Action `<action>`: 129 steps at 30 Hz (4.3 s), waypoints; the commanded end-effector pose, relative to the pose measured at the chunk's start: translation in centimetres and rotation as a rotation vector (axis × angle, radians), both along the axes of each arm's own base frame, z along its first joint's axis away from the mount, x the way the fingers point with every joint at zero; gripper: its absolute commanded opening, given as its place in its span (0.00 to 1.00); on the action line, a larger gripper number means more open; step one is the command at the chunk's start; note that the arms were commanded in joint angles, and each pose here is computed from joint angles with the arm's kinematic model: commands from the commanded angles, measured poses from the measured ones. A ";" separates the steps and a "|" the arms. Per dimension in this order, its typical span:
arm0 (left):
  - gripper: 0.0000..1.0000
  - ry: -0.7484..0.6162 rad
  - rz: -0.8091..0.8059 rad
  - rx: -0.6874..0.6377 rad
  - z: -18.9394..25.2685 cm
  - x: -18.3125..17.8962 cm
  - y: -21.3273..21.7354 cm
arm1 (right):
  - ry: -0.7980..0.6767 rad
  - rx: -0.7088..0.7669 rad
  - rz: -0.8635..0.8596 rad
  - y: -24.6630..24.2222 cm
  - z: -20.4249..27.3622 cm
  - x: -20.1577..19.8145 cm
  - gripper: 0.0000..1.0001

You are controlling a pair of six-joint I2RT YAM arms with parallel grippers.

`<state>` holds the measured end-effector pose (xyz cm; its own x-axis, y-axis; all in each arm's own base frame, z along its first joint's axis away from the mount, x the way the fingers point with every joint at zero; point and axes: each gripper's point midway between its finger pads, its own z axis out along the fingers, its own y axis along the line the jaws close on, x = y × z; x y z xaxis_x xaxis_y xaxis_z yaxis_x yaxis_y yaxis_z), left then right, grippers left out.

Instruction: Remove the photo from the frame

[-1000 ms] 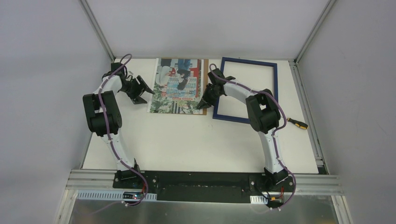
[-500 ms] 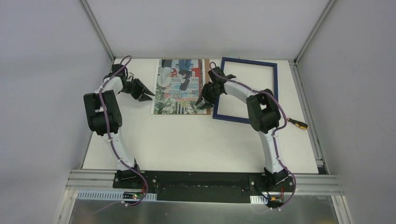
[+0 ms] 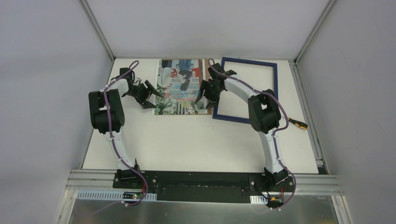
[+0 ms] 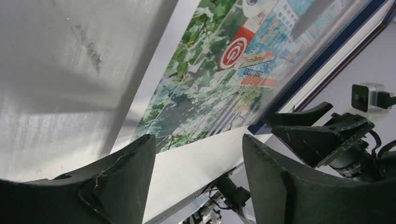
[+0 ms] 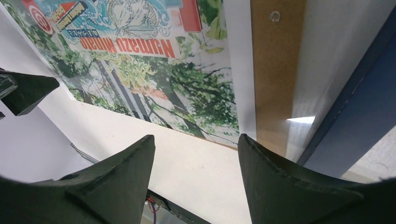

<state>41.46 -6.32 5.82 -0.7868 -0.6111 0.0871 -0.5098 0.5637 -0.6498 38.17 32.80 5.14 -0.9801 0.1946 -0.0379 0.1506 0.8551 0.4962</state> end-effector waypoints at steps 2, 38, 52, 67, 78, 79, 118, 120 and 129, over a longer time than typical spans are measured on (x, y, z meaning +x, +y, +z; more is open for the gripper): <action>0.75 -0.022 0.007 0.051 0.7 -0.3 1.0 | -0.038 -0.031 0.035 -0.4 1.6 0.3 0.63; 0.58 -0.009 -0.026 0.001 -0.7 -2.0 1.2 | 0.097 -0.099 0.032 -1.1 -4.7 -0.2 0.53; 0.41 -0.090 0.019 -0.016 2.7 -1.2 1.0 | 0.110 -0.113 0.048 -1.2 -5.3 -0.5 0.53; 0.70 -0.181 0.062 -0.159 3.2 1.9 -0.2 | 0.121 -0.130 0.066 -1.7 -5.9 -1.0 0.53; 0.85 -0.372 0.080 -0.275 6.0 3.8 -1.0 | 0.122 -0.131 0.070 -1.7 -6.1 -1.1 0.53; 0.86 -0.391 0.079 -0.281 6.3 3.9 -1.0 | 0.126 -0.133 0.070 -1.7 -6.1 -1.1 0.53; 0.00 -0.242 0.065 -0.105 2.4 5.3 -0.9 | 0.134 -0.139 0.082 -1.8 -6.0 -1.3 0.54; 0.00 -0.243 0.058 -0.093 2.6 5.2 -0.8 | 0.135 -0.139 0.083 -1.8 -6.1 -1.3 0.54; 0.37 -0.244 0.101 -0.101 3.1 5.2 -0.1 | 0.140 -0.144 0.098 -1.9 -6.3 -1.5 0.54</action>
<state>46.22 -6.92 5.92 -0.7377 -0.6742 0.0361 -0.4336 0.4321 -0.7908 38.77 32.83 3.50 -0.9916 0.1292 0.0092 0.1178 0.8702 0.4784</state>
